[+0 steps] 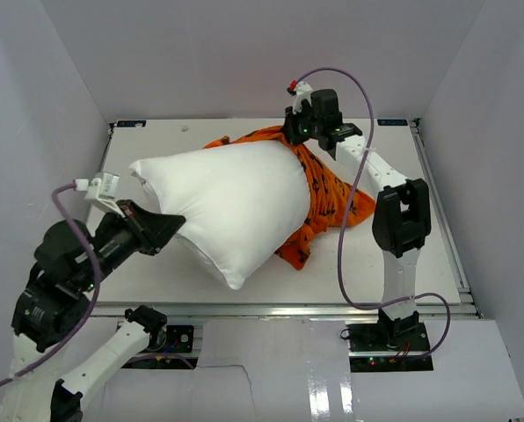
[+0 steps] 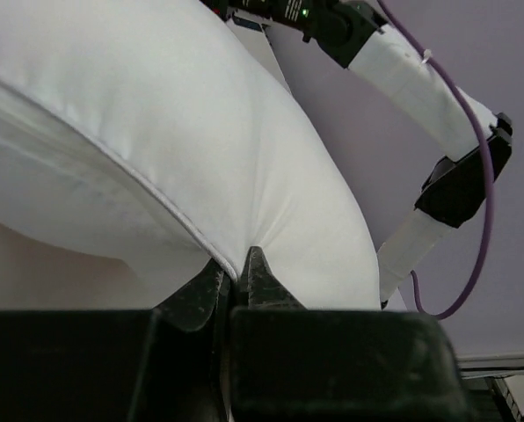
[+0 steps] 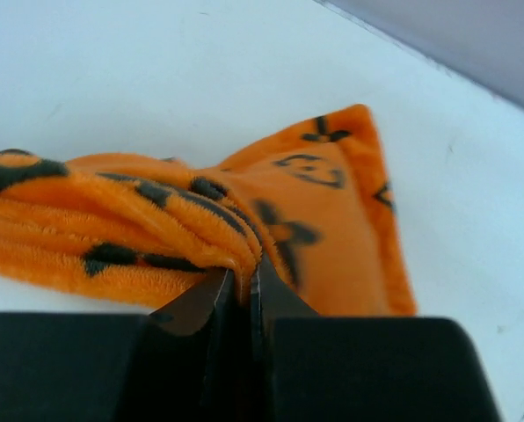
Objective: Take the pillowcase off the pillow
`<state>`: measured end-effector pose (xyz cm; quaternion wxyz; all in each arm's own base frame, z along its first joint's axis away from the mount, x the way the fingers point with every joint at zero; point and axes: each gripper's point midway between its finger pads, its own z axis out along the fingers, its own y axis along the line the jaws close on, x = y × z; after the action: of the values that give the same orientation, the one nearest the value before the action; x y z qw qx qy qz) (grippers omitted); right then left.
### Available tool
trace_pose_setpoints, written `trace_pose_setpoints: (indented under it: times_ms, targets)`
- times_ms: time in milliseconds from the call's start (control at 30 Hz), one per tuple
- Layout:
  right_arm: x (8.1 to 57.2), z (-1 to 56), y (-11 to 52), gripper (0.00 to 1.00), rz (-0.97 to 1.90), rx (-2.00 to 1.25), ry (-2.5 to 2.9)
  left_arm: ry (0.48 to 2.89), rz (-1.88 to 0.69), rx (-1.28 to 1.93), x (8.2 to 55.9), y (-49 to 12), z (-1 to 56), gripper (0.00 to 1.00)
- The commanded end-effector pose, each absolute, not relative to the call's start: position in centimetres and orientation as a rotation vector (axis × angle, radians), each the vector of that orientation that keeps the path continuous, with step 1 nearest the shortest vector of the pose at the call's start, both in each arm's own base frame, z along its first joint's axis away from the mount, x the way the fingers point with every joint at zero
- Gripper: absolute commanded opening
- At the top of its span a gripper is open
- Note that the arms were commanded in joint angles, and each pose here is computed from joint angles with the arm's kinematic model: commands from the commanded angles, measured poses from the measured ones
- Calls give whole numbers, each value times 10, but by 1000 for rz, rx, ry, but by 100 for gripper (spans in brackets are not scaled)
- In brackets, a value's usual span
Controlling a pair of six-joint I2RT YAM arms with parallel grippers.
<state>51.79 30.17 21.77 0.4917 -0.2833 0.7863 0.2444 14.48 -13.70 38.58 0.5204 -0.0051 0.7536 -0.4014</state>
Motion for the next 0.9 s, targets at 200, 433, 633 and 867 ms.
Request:
trace_pose_setpoints:
  times_ms: [200, 433, 633, 867]
  targets:
    - [570, 117, 30, 8, 151, 303, 2200, 1305, -903, -209, 51, -30, 507, 0]
    - [551, 141, -5, 8, 62, 452, 2126, 1408, -702, -341, 88, -12, 468, 0]
    - [541, 227, 51, 25, 492, 107, 1925, 1553, -415, -458, 142, -1, 416, 0]
    - [475, 253, 185, 76, 646, -288, 1940, 1701, -598, -381, 185, -68, 360, 0]
